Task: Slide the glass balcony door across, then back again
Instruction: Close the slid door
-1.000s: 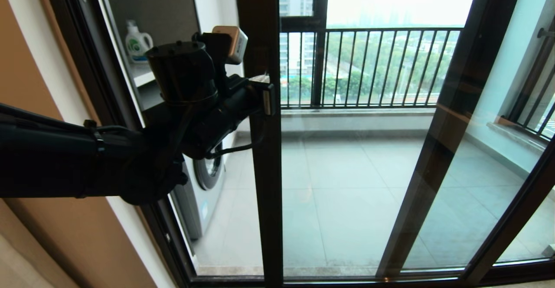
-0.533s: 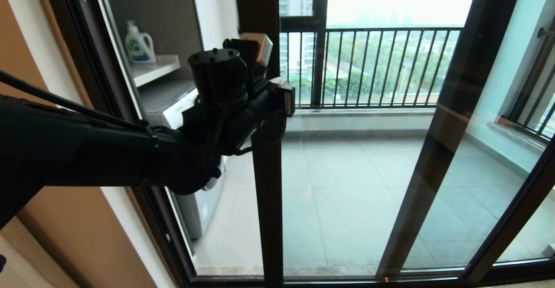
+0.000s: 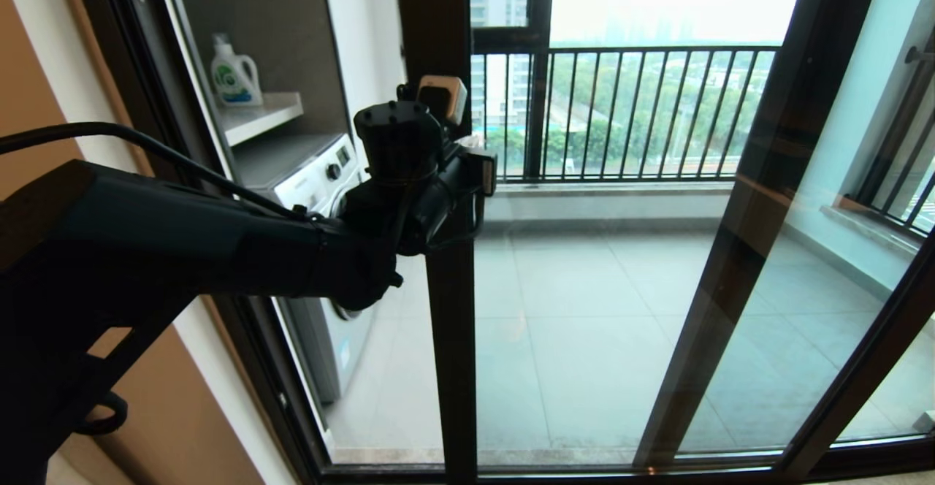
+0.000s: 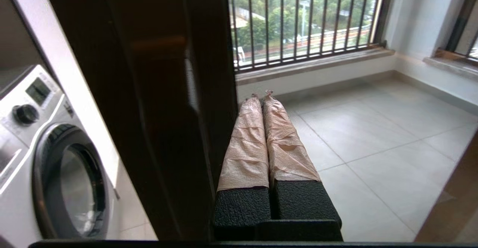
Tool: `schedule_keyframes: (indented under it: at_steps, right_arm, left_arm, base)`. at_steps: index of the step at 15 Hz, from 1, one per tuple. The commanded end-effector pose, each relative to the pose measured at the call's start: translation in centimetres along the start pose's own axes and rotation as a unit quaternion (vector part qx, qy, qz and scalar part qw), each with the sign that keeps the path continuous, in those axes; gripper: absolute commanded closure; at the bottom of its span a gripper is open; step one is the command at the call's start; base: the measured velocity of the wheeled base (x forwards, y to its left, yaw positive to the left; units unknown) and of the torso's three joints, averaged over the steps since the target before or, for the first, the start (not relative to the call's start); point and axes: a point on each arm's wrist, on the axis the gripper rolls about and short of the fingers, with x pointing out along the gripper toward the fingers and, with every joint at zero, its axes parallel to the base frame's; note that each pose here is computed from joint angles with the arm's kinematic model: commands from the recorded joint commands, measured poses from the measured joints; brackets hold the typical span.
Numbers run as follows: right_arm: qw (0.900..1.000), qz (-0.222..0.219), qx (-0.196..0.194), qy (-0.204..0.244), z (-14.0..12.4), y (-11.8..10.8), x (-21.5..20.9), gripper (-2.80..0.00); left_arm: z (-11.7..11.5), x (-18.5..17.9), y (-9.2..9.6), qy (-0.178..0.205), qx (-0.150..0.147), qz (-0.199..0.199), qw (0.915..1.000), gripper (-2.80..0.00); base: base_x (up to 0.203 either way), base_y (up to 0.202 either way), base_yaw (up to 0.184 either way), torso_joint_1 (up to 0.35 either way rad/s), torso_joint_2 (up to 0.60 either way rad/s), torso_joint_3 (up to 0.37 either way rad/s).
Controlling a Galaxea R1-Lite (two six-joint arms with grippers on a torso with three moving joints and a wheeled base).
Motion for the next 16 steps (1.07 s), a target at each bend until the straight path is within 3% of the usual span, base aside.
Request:
schedule_keyframes:
  at_steps: [1,6,16]
  right_arm:
    - [1.0,0.001,0.0,0.006,-0.3,0.0,0.1,0.0]
    - [1.0,0.001,0.0,0.006,-0.3,0.0,0.1,0.0]
    - [1.0,0.001,0.0,0.006,-0.3,0.0,0.1,0.0]
  left_arm:
    - [0.0,0.5,0.6,-0.004,0.005,0.025,0.9997,0.0]
    - [0.2,1.0,2.7,-0.007,0.03,0.06,0.9977,0.0]
    - [0.4,0.3,5.2,0.002,0.034,0.101,0.9943,0.0]
  base:
    - [0.0,0.0,0.0,0.0,0.0,0.0]
    - [0.0,0.0,0.0,0.0,0.0,0.0]
    - [0.0,0.0,0.0,0.0,0.0,0.0]
